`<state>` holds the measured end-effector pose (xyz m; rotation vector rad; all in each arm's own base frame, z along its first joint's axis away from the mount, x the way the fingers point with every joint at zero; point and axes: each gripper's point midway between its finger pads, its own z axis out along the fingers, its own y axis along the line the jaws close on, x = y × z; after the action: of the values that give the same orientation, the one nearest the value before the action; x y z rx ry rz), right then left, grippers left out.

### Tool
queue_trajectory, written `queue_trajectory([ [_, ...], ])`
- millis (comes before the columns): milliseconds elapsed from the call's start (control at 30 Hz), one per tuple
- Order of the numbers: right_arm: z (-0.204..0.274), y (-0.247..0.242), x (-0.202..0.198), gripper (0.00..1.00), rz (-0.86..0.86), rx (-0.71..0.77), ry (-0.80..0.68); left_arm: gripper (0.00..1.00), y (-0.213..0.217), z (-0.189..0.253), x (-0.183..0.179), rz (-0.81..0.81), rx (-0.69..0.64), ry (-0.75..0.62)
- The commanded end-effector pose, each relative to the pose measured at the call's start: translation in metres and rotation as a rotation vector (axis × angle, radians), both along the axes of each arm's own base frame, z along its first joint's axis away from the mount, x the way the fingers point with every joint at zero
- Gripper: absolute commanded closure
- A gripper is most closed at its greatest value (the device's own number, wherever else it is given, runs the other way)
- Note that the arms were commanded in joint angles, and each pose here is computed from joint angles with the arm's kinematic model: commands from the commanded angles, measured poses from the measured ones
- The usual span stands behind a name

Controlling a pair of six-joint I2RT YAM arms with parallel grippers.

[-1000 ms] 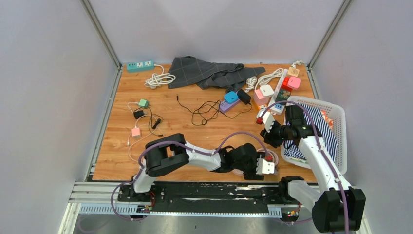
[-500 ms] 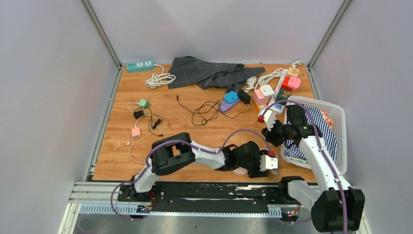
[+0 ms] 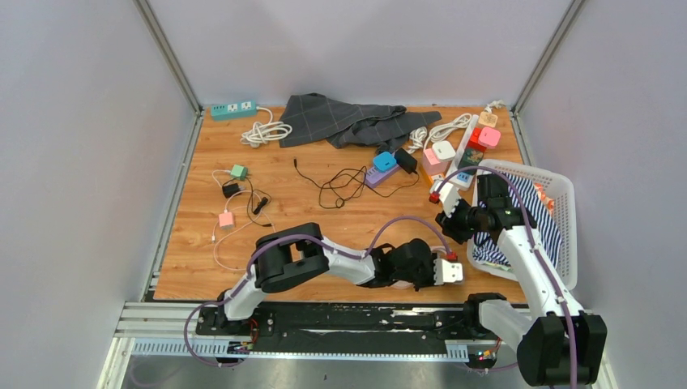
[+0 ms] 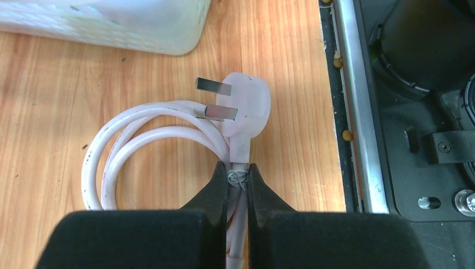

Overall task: Pull the plug off the socket
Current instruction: Pick up the socket from the corner of the board, then place the socket at the center of the board.

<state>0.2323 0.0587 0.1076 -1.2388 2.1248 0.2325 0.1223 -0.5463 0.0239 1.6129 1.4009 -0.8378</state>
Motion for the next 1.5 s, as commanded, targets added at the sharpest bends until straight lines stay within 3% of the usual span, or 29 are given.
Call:
queue_trajectory([
  [0, 0.007, -0.005, 0.004, 0.58, -0.032, 0.001, -0.014, 1.00, 0.041, -0.040, 0.007, 0.091, 0.167, 0.005],
  [300, 0.009, -0.009, 0.010, 0.58, -0.068, -0.001, -0.049, 1.00, 0.053, -0.016, 0.019, 0.191, 0.132, -0.038],
  [600, 0.021, -0.017, 0.020, 0.58, -0.138, -0.003, -0.150, 1.00, 0.081, 0.022, 0.049, 0.417, 0.068, -0.091],
  [867, 0.025, -0.020, 0.021, 0.59, -0.149, -0.012, -0.174, 1.00, 0.114, 0.062, 0.084, 0.611, -0.030, -0.027],
  [967, 0.025, -0.020, 0.021, 0.59, -0.147, -0.012, -0.172, 1.00, 0.136, 0.073, 0.105, 0.723, -0.100, 0.100],
  [1000, 0.024, -0.019, 0.021, 0.59, -0.143, -0.010, -0.172, 1.00, 0.156, 0.087, 0.127, 0.784, -0.177, 0.236],
  [1167, 0.024, -0.018, 0.020, 0.59, -0.139, -0.007, -0.171, 1.00, 0.201, 0.112, 0.165, 0.908, -0.310, 0.400],
  [1300, 0.024, -0.017, 0.020, 0.59, -0.134, -0.004, -0.171, 1.00, 0.246, 0.144, 0.192, 1.051, -0.445, 0.408],
  [1467, 0.024, -0.017, 0.020, 0.59, -0.130, -0.002, -0.171, 1.00, 0.315, 0.196, 0.216, 1.277, -0.613, 0.278],
])
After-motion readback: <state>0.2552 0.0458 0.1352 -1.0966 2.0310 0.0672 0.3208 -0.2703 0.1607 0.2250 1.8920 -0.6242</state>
